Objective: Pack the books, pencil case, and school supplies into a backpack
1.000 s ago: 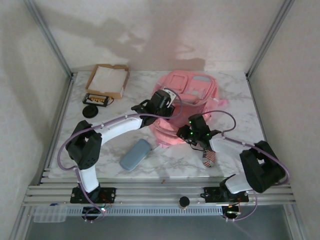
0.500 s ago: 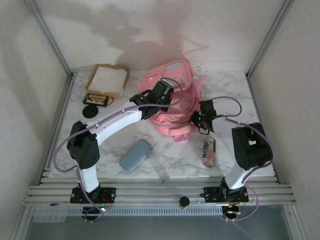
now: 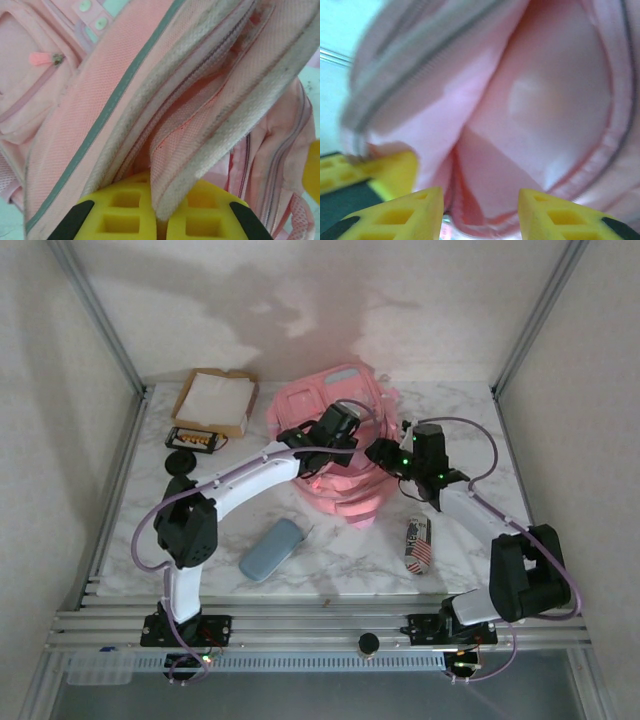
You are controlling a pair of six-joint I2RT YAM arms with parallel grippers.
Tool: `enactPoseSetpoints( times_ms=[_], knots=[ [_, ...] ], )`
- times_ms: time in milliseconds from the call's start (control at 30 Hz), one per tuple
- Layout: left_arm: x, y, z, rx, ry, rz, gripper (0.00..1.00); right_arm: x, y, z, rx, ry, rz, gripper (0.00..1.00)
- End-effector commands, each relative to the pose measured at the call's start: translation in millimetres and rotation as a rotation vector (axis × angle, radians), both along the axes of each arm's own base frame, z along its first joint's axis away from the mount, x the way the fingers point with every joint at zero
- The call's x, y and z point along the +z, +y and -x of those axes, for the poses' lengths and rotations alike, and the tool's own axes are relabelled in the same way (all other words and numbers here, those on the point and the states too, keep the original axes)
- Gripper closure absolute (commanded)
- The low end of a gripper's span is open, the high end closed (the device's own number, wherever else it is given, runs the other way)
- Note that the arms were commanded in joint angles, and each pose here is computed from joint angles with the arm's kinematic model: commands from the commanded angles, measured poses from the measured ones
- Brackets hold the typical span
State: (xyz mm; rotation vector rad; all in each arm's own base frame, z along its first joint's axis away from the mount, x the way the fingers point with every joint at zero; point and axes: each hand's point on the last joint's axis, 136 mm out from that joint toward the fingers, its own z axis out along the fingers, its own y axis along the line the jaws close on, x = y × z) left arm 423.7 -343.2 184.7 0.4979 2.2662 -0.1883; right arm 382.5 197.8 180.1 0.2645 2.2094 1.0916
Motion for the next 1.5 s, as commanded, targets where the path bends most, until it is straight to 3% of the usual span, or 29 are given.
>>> enactPoseSetpoints(
  times_ms=[0, 133, 233, 567, 700, 833, 1000, 1133, 1233, 1367, 1467],
  knots=[
    [11, -11, 1, -0.035, -0.019, 0.1, 0.96, -5, 17, -2, 0.047, 0.092, -0.111, 0.56],
    [35, -3, 24, -0.073, 0.024, 0.246, 0.71, -9, 14, -11, 0.029, 0.067, -0.117, 0.57],
    [47, 20, 43, -0.067, 0.046, 0.377, 0.62, 10, 28, -8, 0.087, 0.002, -0.135, 0.54],
    [5, 106, 71, 0.106, 0.086, 0.379, 0.58, 20, 53, 27, 0.163, -0.065, -0.128, 0.56],
    [-4, 115, 69, 0.128, 0.098, 0.395, 0.58, 19, 65, 30, 0.21, -0.066, -0.153, 0.53],
    [-18, 115, 69, 0.121, 0.135, 0.38, 0.58, -23, 54, 21, 0.079, 0.081, -0.044, 0.49],
    [-27, 106, 73, 0.066, 0.16, 0.387, 0.57, -31, 67, 22, 0.05, 0.08, -0.064, 0.49],
    [-43, 101, 74, 0.048, 0.212, 0.361, 0.57, -31, 72, 14, 0.037, 0.088, -0.075, 0.75],
    [-49, 99, 76, 0.025, 0.219, 0.351, 0.57, -10, 67, 9, 0.013, 0.037, -0.059, 0.79],
    [-56, 97, 72, -0.005, 0.198, 0.326, 0.56, 10, 66, 6, 0.019, 0.009, -0.086, 0.99],
    [-59, 95, 68, -0.019, 0.184, 0.315, 0.56, 17, 60, 2, 0.01, 0.018, -0.103, 1.0]
  ],
)
